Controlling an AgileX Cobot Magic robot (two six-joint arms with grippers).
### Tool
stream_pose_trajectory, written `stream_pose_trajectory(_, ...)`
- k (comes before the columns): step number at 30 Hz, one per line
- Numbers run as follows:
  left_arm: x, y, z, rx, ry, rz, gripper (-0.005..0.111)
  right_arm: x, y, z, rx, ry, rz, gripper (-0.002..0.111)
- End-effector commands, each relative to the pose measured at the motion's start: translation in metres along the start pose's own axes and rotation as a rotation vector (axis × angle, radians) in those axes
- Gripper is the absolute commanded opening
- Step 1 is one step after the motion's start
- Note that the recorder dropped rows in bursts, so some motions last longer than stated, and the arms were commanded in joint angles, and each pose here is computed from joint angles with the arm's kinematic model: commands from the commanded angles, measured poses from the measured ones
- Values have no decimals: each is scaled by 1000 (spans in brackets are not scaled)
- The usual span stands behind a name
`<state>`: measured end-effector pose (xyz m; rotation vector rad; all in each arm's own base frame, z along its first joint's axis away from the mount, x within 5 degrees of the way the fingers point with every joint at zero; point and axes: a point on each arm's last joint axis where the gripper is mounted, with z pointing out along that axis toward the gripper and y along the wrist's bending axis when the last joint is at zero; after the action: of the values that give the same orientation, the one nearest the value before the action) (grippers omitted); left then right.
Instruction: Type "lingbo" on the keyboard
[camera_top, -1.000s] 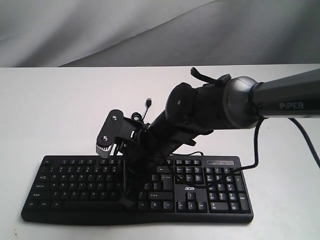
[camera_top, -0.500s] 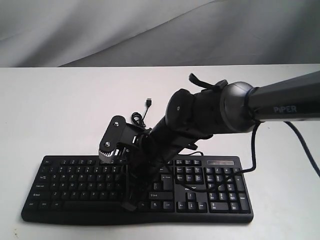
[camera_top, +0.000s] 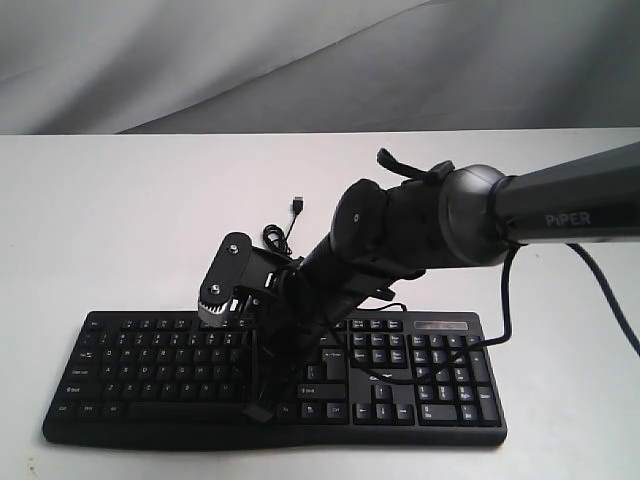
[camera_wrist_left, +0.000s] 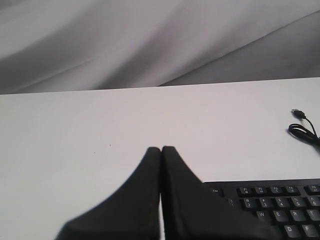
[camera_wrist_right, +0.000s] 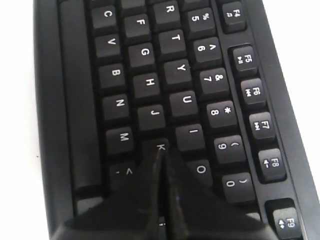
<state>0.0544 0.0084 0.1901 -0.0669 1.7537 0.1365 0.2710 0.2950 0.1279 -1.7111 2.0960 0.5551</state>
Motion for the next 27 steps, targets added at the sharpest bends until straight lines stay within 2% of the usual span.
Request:
stream_pose_trajectory(1,1,0,0,1,-5,-6,1,4,2,4,-22,17,1,0)
stream_pose_trajectory(7,1,0,0,1,-5,-6,1,6,2,7,-28,31,-4,0)
stream_pose_trajectory(15,1,0,0,1,-5,-6,1,-13,0,-12,64,-56,-30,0)
stream_pose_trajectory(23,1,0,0,1,-5,-6,1,-30,-13,5,32,-83,-19,0)
stream_pose_trajectory(27,1,0,0,1,-5,-6,1,-29,-14,8,27,-68,-22,0)
